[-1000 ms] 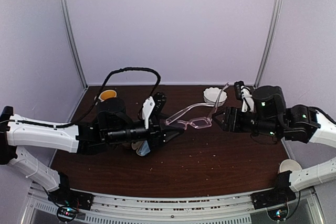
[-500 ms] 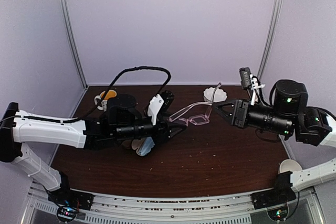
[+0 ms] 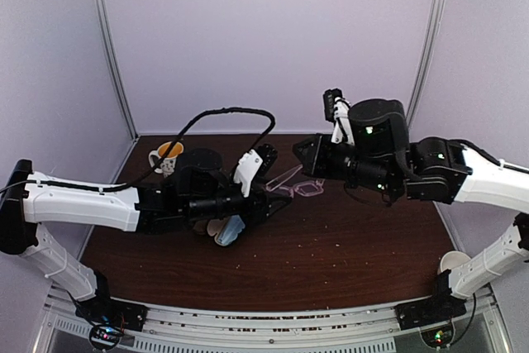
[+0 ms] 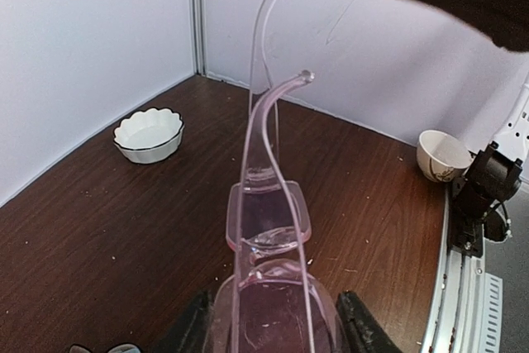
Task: Organize the sunglasses
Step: Fold the left temple of the sunglasses with the sunglasses.
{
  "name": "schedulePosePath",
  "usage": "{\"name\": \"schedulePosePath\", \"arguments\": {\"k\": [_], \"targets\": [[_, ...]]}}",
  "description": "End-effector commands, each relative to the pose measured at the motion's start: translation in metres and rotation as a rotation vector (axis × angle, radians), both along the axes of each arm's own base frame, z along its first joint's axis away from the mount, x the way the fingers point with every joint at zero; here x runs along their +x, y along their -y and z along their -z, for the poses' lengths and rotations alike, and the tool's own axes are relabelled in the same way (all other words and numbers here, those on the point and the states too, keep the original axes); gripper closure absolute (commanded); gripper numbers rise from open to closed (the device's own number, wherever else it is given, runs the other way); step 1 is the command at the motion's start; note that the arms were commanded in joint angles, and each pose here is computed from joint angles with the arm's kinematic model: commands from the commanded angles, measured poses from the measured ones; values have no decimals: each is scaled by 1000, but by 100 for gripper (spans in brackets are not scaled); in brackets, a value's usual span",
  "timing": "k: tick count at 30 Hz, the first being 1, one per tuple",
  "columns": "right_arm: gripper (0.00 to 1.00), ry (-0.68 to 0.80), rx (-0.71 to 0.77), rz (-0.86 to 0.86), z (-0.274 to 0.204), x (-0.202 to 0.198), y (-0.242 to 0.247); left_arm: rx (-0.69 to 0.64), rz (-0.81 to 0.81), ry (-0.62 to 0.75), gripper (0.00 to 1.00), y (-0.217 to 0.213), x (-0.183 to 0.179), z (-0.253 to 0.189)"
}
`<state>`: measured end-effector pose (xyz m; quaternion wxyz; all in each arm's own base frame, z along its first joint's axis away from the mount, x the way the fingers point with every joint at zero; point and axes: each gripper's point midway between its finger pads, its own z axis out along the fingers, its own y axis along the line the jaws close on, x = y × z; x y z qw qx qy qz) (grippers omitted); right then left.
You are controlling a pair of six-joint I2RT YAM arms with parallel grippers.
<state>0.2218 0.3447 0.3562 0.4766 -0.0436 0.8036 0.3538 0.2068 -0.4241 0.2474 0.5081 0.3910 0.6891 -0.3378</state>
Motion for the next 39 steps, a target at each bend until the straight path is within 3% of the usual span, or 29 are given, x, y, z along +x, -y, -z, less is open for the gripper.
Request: {"name": "schedulePosePath", "arguments": {"k": [1, 13, 24, 32, 39], "targets": [[100, -56, -103, 60, 35, 12, -5, -50, -13, 49, 73, -2, 3, -26], [100, -153, -177, -9, 90, 13, -25, -82, -38, 66, 74, -17, 0, -25], [100, -189, -155, -60, 99, 7, -35, -145, -33, 98, 73, -28, -6, -44], [98, -67, -97, -52, 34, 6, -14, -121, -56, 87, 73, -35, -5, -34], [91, 26, -18, 18, -8, 3, 38, -115, -65, 88, 73, -38, -5, -35]]}}
